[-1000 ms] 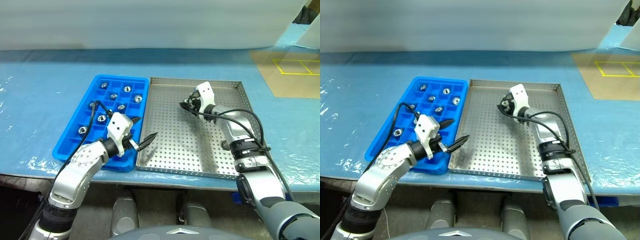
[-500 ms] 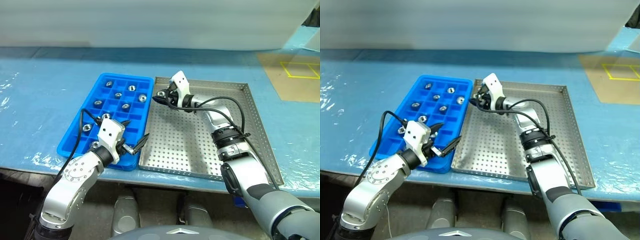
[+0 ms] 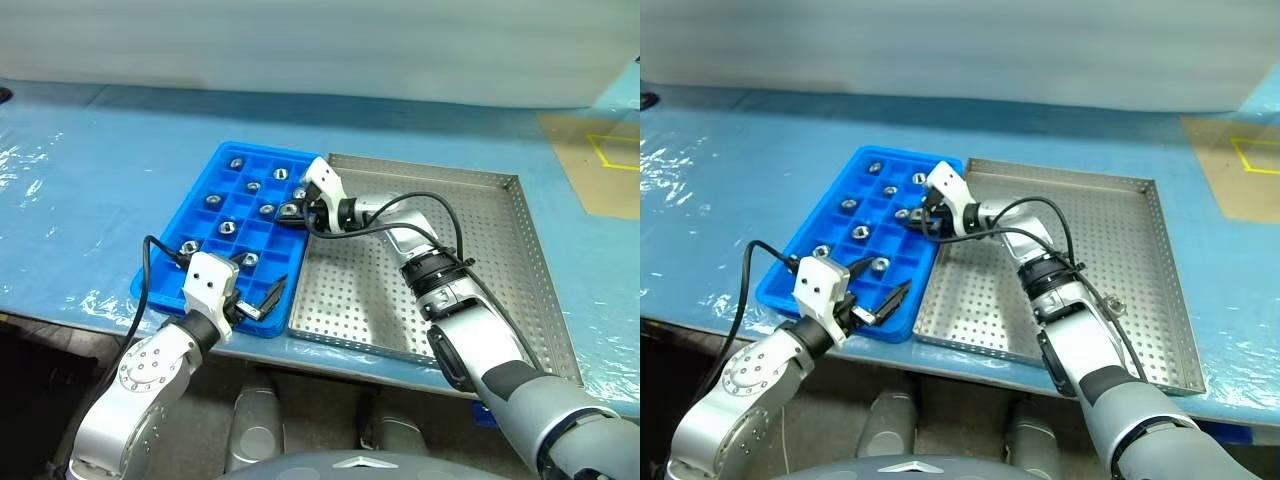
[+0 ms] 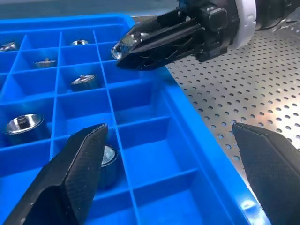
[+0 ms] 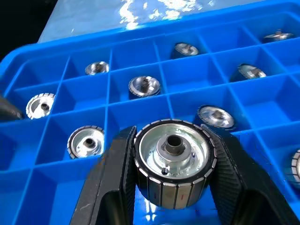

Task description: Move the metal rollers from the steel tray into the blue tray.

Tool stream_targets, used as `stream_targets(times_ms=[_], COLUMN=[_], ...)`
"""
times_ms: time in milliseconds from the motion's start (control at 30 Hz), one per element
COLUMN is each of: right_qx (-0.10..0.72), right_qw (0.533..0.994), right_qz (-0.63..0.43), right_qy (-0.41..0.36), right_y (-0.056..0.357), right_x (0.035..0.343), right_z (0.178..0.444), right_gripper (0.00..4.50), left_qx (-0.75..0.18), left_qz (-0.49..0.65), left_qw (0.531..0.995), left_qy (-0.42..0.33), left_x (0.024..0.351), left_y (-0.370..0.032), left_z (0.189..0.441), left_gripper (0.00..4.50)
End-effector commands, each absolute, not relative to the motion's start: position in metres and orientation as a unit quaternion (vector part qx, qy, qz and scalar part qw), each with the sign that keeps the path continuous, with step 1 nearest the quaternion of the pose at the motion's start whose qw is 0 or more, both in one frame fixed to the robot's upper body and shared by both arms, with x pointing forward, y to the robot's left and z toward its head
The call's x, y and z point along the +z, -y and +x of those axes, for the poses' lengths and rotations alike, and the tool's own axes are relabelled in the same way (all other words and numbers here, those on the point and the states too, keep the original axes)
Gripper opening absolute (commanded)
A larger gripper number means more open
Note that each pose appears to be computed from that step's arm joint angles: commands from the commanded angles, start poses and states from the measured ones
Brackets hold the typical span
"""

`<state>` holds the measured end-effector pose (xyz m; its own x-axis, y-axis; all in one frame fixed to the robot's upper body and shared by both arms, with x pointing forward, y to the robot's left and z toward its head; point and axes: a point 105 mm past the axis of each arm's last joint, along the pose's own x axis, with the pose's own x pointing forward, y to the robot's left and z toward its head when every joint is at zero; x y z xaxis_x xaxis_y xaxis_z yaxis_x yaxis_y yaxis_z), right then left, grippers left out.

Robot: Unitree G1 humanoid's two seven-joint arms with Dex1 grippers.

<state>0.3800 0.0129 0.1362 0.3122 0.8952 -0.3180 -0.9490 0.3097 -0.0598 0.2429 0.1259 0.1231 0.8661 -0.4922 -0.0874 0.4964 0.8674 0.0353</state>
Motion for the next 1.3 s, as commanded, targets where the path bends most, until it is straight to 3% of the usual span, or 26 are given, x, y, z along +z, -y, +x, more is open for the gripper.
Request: stream_targets(times_ms=[33, 333, 567, 633, 867, 1067, 1300], right_qx=[0.598, 0.609, 0.599, 0.589, 0.548, 0.508, 0.476], right_qw=[0.783, 0.766, 0.774, 0.782, 0.819, 0.849, 0.873], right_qz=[-0.142, -0.167, -0.167, -0.166, -0.137, -0.117, -0.081], right_qy=[-0.096, -0.119, -0.12, -0.117, -0.097, -0.089, -0.065], right_y=[-0.019, -0.017, -0.012, -0.009, 0.017, 0.063, 0.106], right_x=[0.146, 0.134, 0.131, 0.132, 0.142, 0.148, 0.157], right_z=[0.375, 0.371, 0.373, 0.376, 0.386, 0.382, 0.354], right_gripper=[1.65, 1.65, 3.99, 4.48, 4.48, 4.48, 4.48], left_qx=[-0.251, -0.247, -0.257, -0.261, -0.291, -0.346, -0.417], left_qz=[0.034, 0.035, 0.041, 0.044, 0.051, 0.055, 0.053], left_qw=[0.967, 0.968, 0.966, 0.964, 0.955, 0.936, 0.907], left_qy=[-0.009, -0.008, -0.007, -0.005, 0.005, 0.018, 0.031], left_x=[0.138, 0.138, 0.138, 0.14, 0.144, 0.15, 0.15], left_y=[-0.127, -0.128, -0.126, -0.125, -0.12, -0.108, -0.085], left_z=[0.24, 0.241, 0.245, 0.247, 0.259, 0.274, 0.286], left_gripper=[4.5, 4.5, 4.5, 4.5, 4.5, 4.5, 4.5])
